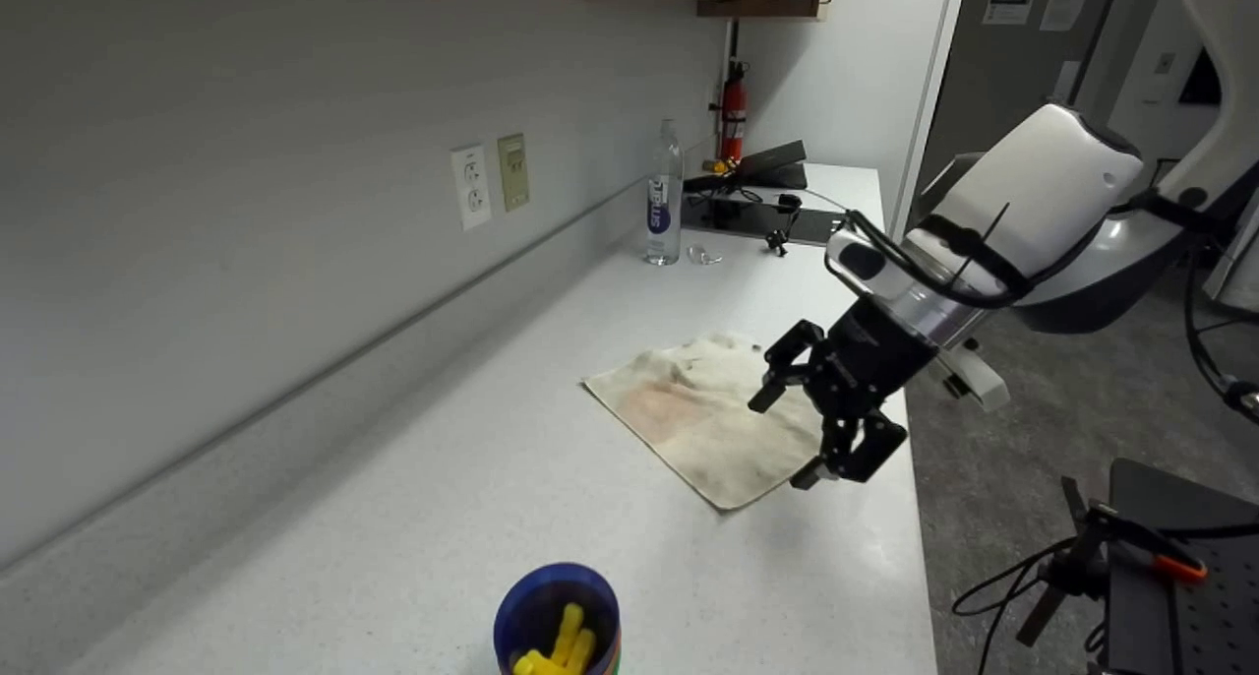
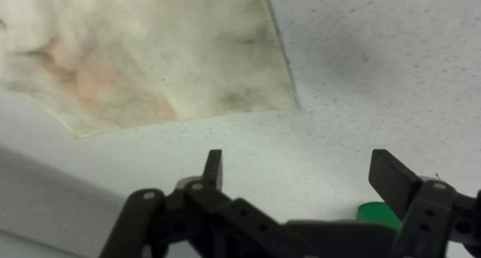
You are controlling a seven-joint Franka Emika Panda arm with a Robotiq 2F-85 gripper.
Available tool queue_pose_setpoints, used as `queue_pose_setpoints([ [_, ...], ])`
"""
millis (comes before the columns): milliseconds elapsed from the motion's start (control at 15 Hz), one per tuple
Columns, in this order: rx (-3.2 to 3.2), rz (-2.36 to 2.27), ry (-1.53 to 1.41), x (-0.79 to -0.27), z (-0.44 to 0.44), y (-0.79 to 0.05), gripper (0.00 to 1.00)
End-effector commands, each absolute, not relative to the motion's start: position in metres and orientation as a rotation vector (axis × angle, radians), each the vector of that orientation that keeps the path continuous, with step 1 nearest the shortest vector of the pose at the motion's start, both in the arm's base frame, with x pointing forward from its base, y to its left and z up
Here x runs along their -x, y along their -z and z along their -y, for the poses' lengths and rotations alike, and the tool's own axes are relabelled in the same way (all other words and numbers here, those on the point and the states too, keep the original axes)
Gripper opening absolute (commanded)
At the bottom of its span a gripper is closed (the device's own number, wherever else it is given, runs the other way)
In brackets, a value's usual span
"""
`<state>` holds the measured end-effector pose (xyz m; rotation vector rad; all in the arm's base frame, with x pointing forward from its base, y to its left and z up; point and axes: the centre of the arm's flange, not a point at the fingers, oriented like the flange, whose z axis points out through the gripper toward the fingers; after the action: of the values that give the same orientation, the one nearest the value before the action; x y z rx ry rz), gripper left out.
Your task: Unfold the white towel
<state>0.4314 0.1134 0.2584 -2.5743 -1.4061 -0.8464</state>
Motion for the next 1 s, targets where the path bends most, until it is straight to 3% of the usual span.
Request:
queue_pose_setpoints([
  [0,2.624,1.33,0.755,-0.446,-0.12,-0.327,0.97],
  [133,2.692,1.361,0.777,-0.444,-0.119,-0.324,0.98],
  [200,2.626,1.35,0.781,-0.416,-0.114,-0.256,1.0],
  [933,2.631,1.346,0.774,-0.415,-0.114,-0.254,1.0],
])
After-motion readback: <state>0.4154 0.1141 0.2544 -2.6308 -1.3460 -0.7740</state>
